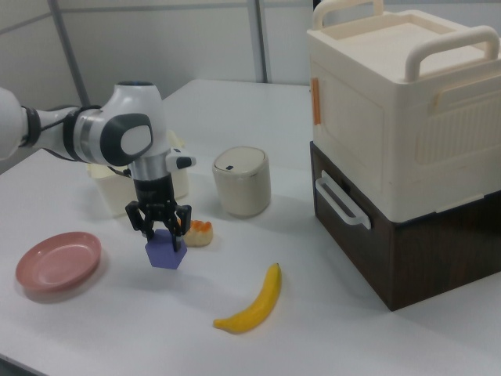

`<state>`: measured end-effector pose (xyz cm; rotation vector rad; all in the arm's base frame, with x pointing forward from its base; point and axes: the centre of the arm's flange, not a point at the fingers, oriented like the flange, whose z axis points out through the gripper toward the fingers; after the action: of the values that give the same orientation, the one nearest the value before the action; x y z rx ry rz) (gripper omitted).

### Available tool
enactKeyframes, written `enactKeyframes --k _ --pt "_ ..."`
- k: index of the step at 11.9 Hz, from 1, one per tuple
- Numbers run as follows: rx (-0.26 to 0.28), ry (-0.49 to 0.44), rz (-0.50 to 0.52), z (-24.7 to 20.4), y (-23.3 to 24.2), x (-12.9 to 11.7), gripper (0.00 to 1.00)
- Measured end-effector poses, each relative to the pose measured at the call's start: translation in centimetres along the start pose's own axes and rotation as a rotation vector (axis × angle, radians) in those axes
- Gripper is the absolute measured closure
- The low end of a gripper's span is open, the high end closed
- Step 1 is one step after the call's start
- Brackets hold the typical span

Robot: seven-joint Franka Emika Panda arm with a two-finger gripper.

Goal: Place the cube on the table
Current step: 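Lift the purple cube off the plate and carry it toward the banana, then lower the cube onto the table and open the gripper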

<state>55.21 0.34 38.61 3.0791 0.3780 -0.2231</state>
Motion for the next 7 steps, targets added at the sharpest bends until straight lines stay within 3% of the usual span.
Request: enactKeyframes --k 1,2,4,7 --pt "0.000 -0.003 -0.002 0.9 0.0 0.6 0.40" --pt "-0.001 0.000 0.001 1.1 0.3 1.3 0.31" --pt "-0.010 0.043 0.015 -0.9 1.4 2.4 0.02" --pt "-0.018 0.073 0.041 -7.1 2.9 2.9 0.00"
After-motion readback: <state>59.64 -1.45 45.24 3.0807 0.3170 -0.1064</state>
